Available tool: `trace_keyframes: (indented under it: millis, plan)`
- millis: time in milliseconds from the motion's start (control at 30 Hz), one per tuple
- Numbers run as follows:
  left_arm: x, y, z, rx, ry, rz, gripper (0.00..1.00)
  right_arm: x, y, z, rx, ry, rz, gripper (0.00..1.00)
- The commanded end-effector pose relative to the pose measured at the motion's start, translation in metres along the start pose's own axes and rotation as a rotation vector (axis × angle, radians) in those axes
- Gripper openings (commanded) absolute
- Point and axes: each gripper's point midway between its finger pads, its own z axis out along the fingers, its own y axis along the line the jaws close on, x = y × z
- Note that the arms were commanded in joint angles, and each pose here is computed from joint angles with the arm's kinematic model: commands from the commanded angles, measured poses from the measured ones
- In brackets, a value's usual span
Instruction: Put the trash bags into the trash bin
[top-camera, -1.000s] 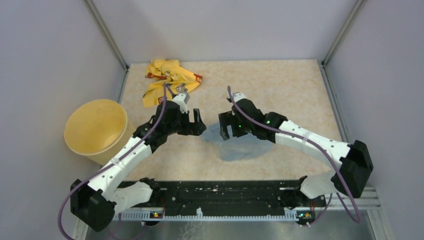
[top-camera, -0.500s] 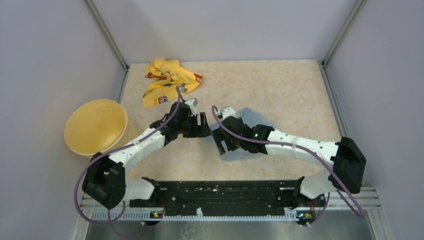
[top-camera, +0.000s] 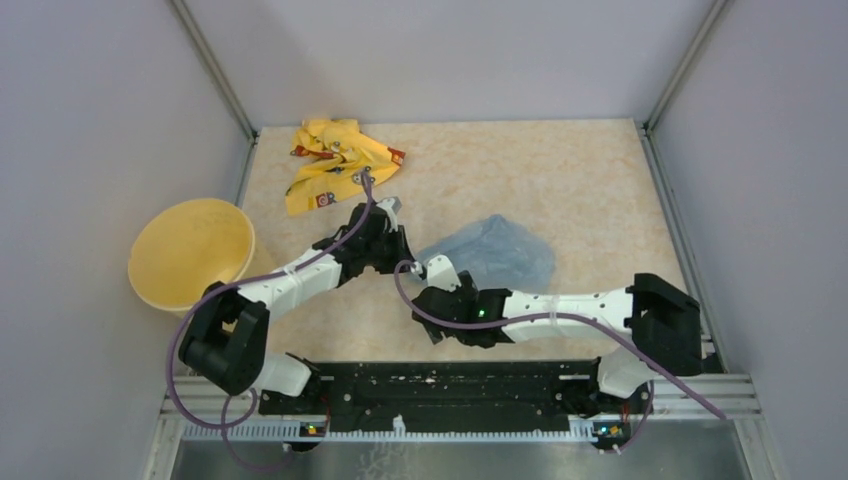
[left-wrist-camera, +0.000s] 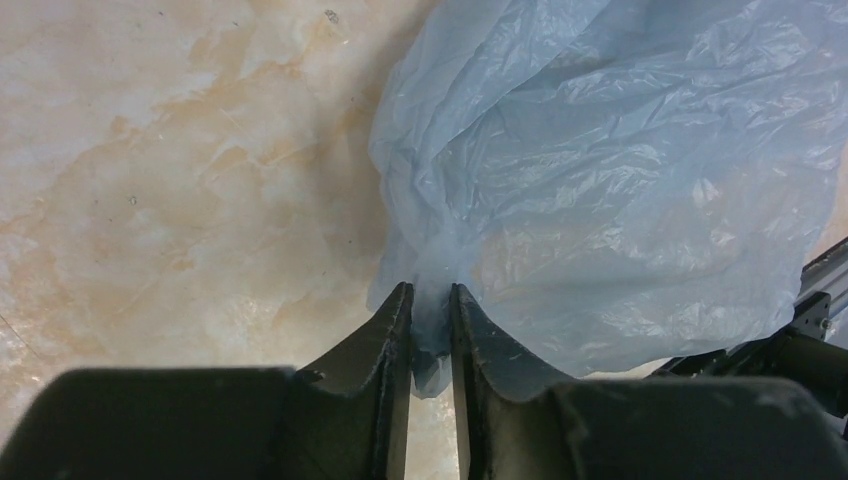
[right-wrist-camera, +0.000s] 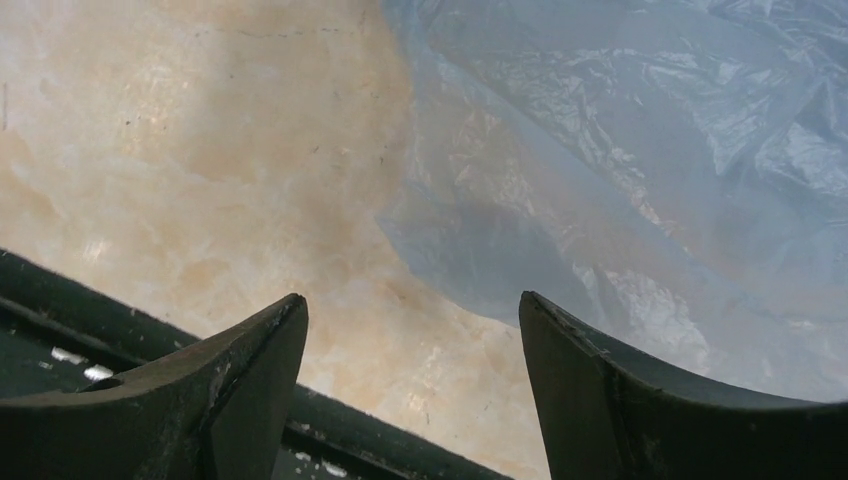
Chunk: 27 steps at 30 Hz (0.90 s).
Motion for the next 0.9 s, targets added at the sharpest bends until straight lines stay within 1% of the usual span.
trace_keyframes:
  millis: [0,100,200,267,300,333,367,433,467,500,700,767,800,867]
  plan:
    - [-0.013,-0.008,0.002,0.03,-0.049,0.026,0.22,-0.001,0.003,0.019,0.04,-0.049,0.07,0.77]
    - [-0.014,-0.007,0.002,0.024,-0.045,0.034,0.12,0.006,0.003,0.036,0.078,-0.041,0.046,0.76]
    - [-0.017,-0.008,-0.001,0.018,-0.05,0.042,0.04,0.017,-0.001,0.054,0.086,-0.012,0.07,0.65]
    - [-0.02,-0.008,-0.004,0.012,-0.058,0.05,0.02,0.023,-0.005,0.06,0.092,-0.003,0.088,0.61]
    - [-0.021,-0.009,-0.006,0.009,-0.063,0.055,0.01,0.023,-0.009,0.061,0.102,-0.002,0.09,0.57]
    - [-0.023,-0.009,-0.007,0.007,-0.068,0.061,0.01,0.021,-0.013,0.059,0.119,-0.006,0.085,0.5]
    - [-0.025,-0.01,-0.008,0.006,-0.072,0.069,0.01,0.014,-0.016,0.055,0.135,-0.019,0.083,0.39]
    - [-0.032,-0.01,-0.011,-0.006,-0.084,0.088,0.0,0.0,-0.025,0.044,0.177,-0.039,0.066,0.14]
    - [-0.036,-0.012,-0.012,-0.009,-0.091,0.098,0.0,-0.006,-0.031,0.036,0.197,-0.038,0.049,0.05]
    - [-0.04,-0.012,-0.014,-0.018,-0.103,0.109,0.0,-0.015,-0.036,0.026,0.202,-0.046,0.048,0.0]
    - [-0.069,-0.015,-0.022,-0.071,-0.154,0.142,0.0,-0.079,-0.055,-0.042,0.096,-0.112,0.088,0.0]
    - [-0.084,-0.02,-0.027,-0.085,-0.178,0.147,0.0,-0.097,-0.065,-0.064,0.053,-0.133,0.106,0.0]
    - [-0.091,-0.023,-0.029,-0.084,-0.193,0.154,0.02,-0.107,-0.068,-0.074,0.017,-0.143,0.114,0.0]
    - [-0.111,-0.038,-0.038,-0.04,-0.235,0.186,0.1,-0.123,-0.073,-0.09,-0.061,-0.151,0.14,0.0]
